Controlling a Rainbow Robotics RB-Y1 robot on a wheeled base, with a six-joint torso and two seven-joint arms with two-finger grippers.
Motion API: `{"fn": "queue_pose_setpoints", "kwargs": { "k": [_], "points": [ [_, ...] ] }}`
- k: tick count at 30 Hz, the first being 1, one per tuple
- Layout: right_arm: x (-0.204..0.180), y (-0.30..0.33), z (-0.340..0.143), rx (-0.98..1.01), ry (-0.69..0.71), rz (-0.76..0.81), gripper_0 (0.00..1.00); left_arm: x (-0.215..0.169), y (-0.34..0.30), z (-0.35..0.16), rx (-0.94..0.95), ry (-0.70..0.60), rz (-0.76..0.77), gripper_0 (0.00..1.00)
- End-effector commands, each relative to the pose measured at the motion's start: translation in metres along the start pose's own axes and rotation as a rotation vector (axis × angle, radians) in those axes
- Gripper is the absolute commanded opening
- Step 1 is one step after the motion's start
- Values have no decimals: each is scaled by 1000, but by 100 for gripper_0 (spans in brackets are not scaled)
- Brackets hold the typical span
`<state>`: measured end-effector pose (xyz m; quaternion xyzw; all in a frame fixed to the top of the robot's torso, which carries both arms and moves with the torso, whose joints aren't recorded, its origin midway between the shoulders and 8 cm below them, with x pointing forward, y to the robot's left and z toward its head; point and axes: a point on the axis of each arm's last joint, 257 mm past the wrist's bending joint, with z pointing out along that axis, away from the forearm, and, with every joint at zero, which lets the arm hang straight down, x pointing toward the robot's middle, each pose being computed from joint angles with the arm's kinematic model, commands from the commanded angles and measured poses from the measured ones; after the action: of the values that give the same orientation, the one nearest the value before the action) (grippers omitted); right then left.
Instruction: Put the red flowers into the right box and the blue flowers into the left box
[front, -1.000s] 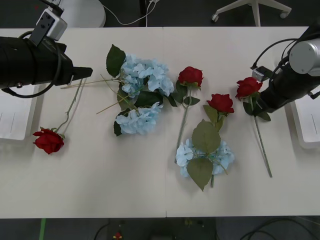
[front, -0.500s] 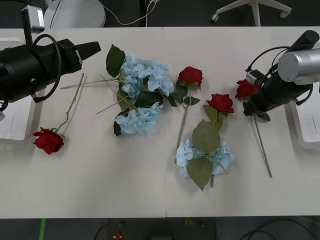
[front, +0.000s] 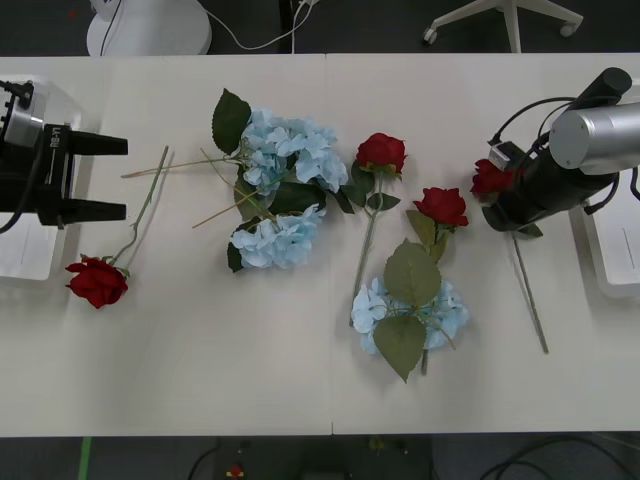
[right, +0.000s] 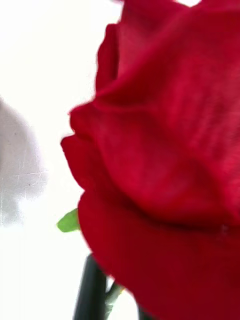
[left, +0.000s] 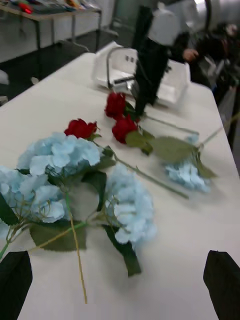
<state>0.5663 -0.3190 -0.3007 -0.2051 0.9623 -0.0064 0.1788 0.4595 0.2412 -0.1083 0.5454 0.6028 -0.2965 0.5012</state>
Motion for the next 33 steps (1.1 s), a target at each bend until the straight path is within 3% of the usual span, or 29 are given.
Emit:
{"fn": "queue_pose_setpoints", "kwargs": {
  "k": [1, 8, 13, 19, 25, 33],
  "points": [
    [-15, 6, -3, -15, -38, 78, 0, -13, 19, -22, 68, 115, 478, 100],
    [-47, 7, -44, -87, -86, 176, 0, 12, 62, -35, 210, 403, 1056, 100],
    [-71, 5, -96, -171, -104, 351, 0, 26, 96, -32, 343, 559, 1431, 100],
    [-95, -32, -161, -144, -165, 492, 0, 52, 121, -35, 527, 697, 1727, 100],
    [-105, -101, -209, 65, -250, 482, 0, 74, 128, -45, 682, 792, 1822, 100],
    [-76, -189, -219, 396, -243, 430, 0, 120, 99, -57, 814, 807, 1634, 100]
  ]
}}
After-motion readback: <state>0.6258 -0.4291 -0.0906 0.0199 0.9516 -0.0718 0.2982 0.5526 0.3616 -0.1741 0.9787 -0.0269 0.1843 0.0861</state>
